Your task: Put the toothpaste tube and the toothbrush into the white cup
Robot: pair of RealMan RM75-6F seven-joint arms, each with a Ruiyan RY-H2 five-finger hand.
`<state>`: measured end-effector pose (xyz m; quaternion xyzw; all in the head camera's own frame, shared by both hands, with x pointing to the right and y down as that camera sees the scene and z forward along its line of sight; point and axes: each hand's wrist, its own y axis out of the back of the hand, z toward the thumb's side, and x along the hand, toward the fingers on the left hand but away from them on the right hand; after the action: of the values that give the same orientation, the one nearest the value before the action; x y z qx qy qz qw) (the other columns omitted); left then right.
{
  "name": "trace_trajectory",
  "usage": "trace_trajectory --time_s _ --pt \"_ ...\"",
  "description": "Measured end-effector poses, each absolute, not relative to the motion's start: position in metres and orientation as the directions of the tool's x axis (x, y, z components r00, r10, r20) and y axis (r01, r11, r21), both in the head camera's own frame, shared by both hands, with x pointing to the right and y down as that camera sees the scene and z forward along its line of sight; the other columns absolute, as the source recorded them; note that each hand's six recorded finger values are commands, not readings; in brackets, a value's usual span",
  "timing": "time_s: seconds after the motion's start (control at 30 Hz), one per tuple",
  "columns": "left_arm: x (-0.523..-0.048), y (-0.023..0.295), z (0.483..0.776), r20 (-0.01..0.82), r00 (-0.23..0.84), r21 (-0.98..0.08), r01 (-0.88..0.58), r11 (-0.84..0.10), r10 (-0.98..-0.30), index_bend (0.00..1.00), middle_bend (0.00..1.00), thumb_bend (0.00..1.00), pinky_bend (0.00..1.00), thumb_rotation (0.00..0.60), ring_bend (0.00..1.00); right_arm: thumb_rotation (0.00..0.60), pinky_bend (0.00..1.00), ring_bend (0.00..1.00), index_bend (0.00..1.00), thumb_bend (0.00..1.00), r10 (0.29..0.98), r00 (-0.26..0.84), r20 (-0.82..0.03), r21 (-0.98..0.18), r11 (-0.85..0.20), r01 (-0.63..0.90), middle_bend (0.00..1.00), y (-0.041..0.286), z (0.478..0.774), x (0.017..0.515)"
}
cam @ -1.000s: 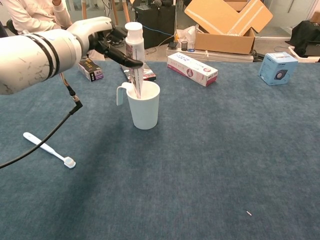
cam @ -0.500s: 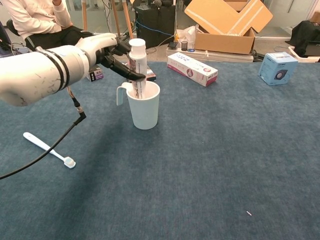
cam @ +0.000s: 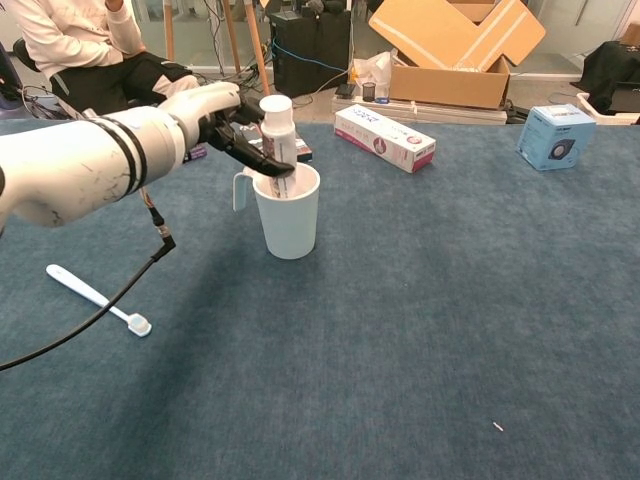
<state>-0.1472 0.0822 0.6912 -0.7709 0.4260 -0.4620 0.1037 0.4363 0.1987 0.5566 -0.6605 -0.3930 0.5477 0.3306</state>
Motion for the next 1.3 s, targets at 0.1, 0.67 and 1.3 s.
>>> trace_trajectory --time_s 0.1,0.67,1.3 --pt "-0.148 0.083 0.693 0.628 0.208 -0.553 -0.56 -0.618 -0.75 0.55 0.0 0.4 0.0 0.6 0.0 0.6 0.18 0.0 0.13 0.04 0.881 0.091 -0.464 -0.867 -0.473 0.157 0.0 0.199 0.557 0.436" --pt "-0.147 0.089 0.703 0.648 0.206 -0.544 -0.548 -0.635 -0.733 0.54 0.0 0.4 0.0 0.6 0.0 0.6 0.18 0.0 0.14 0.04 0.881 0.092 -0.465 -0.866 -0.474 0.159 0.0 0.199 0.556 0.437" --pt "-0.148 0.091 0.707 0.657 0.204 -0.541 -0.542 -0.643 -0.726 0.51 0.0 0.4 0.0 0.6 0.0 0.6 0.18 0.0 0.13 0.04 0.879 0.093 -0.467 -0.865 -0.476 0.159 0.0 0.198 0.556 0.437"
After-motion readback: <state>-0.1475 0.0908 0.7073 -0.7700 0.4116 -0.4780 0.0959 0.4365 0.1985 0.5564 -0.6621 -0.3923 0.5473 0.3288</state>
